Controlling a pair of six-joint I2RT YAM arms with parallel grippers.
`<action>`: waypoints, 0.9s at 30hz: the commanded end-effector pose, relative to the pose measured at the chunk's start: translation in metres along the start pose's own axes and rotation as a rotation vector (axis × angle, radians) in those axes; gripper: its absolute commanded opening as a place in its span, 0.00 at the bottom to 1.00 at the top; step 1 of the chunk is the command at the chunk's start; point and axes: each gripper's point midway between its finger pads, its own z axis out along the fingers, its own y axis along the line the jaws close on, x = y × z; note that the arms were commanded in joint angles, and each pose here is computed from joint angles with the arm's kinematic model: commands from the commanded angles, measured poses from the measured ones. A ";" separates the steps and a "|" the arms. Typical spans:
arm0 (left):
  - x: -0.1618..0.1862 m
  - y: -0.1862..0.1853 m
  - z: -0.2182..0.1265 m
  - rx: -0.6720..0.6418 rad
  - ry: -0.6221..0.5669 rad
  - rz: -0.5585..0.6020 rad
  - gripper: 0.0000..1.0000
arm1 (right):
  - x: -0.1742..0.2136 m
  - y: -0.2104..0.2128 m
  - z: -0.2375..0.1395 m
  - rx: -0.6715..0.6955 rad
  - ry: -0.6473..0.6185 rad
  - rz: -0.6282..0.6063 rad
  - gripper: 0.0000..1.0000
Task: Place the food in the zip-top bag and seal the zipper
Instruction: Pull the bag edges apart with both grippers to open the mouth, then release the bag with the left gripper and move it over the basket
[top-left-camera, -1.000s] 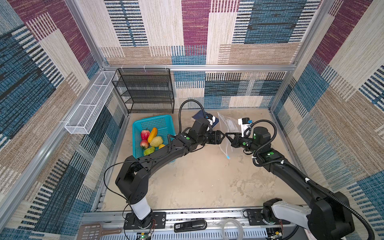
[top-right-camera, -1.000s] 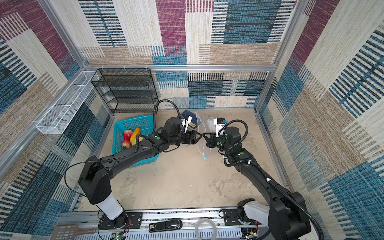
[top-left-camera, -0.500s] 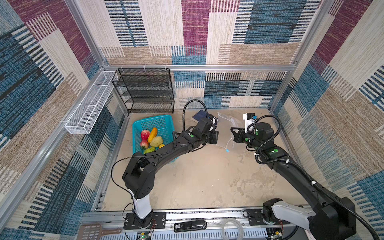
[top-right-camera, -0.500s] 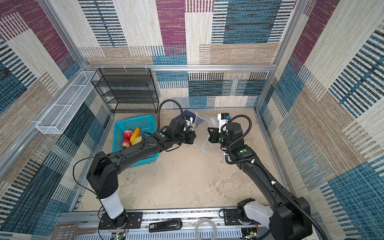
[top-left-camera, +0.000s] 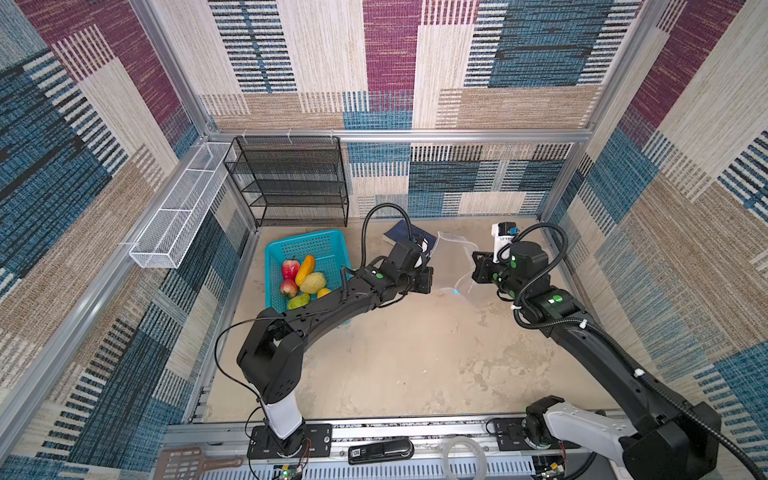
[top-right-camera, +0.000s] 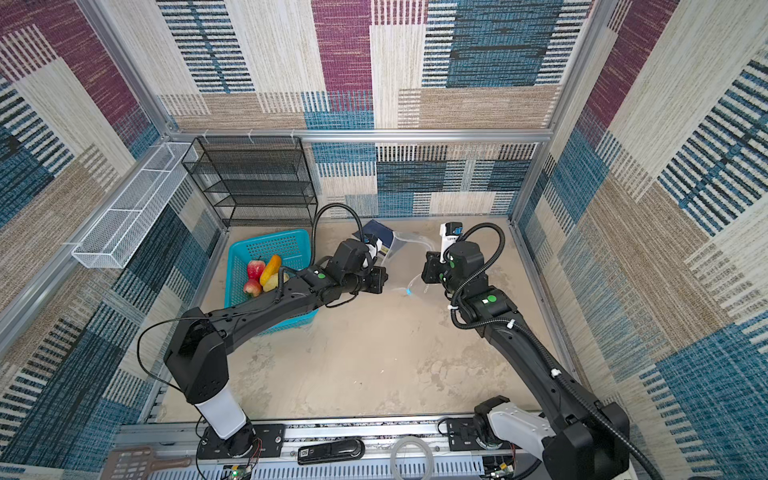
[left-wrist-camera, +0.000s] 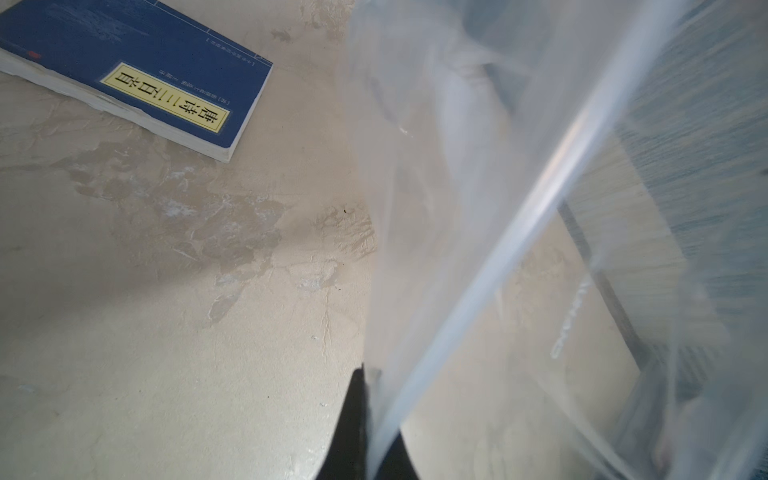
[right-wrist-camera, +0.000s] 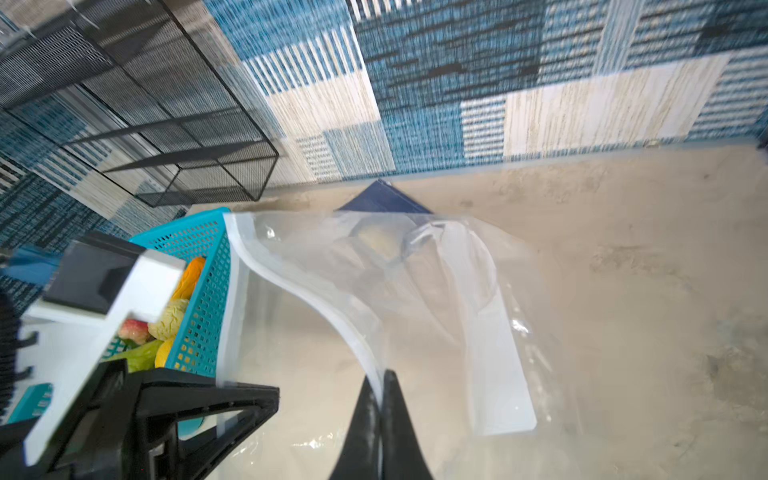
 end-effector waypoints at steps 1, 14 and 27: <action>0.005 0.009 0.005 0.006 0.012 -0.023 0.00 | 0.011 0.020 0.009 -0.126 0.024 0.046 0.00; -0.002 0.048 -0.036 -0.139 0.000 -0.004 0.58 | 0.022 0.057 0.027 -0.369 0.060 0.127 0.00; -0.002 0.146 -0.146 -0.309 -0.160 -0.151 0.68 | 0.027 0.057 0.034 -0.376 0.064 0.142 0.00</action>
